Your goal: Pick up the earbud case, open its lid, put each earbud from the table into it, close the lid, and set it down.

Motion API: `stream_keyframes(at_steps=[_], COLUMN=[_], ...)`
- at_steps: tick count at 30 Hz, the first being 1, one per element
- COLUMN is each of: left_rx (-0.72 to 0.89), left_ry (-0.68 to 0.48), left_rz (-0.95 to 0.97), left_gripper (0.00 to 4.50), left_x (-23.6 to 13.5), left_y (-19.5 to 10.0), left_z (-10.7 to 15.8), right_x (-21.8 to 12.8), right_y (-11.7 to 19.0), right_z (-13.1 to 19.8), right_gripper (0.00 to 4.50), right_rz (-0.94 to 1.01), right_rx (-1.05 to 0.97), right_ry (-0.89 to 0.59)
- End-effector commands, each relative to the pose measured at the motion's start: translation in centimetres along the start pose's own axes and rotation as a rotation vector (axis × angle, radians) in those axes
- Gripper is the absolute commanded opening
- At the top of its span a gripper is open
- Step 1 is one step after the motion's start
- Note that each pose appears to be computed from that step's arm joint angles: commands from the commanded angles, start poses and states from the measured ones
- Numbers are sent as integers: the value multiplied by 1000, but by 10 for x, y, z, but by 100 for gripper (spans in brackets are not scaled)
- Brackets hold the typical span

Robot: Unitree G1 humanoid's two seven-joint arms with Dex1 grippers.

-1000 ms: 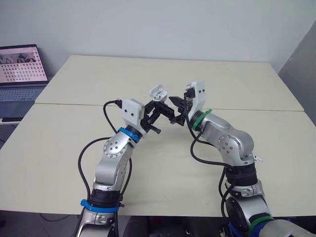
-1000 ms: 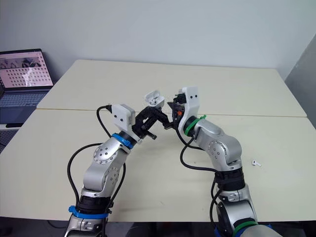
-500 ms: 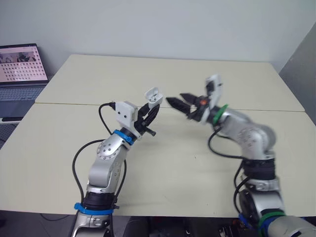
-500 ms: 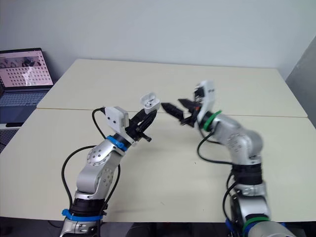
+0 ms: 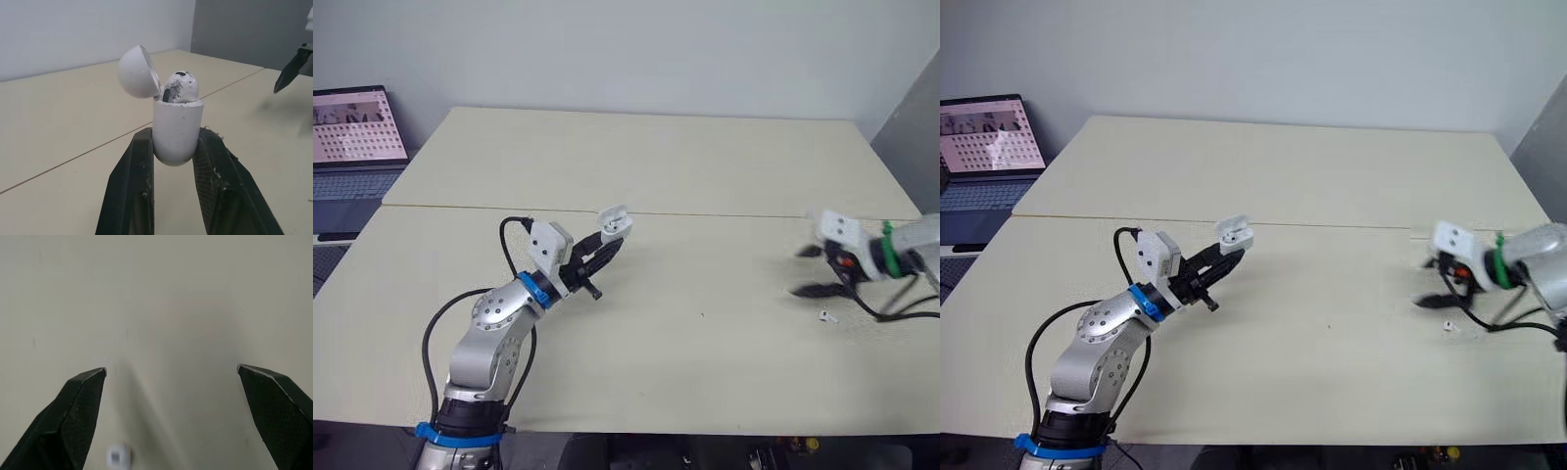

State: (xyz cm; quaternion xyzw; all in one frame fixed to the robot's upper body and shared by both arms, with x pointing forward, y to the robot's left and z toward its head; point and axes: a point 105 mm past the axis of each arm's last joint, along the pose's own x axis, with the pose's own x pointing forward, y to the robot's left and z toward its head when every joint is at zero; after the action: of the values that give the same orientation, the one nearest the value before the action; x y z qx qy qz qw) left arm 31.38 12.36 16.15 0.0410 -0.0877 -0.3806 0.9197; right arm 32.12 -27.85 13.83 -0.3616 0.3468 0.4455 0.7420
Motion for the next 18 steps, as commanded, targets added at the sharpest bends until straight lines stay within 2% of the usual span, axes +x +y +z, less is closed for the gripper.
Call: stream_keyframes(at_steps=[1, 8, 18], left_rx=[27, 8, 14], left_ry=[-51, -50, -47], left_rz=[-17, 5, 16], left_gripper=[72, 72, 72], left_x=[2, -1, -2], left_y=[-7, -15, -11], left_z=[15, 12, 14], right_x=[-4, 2, 13], right_y=[0, 0, -1], right_z=[-16, -33, -27], right_gripper=[449, 449, 449], right_rz=[20, 12, 2], right_rx=[-75, -18, 30], right_ry=[81, 136, 96])
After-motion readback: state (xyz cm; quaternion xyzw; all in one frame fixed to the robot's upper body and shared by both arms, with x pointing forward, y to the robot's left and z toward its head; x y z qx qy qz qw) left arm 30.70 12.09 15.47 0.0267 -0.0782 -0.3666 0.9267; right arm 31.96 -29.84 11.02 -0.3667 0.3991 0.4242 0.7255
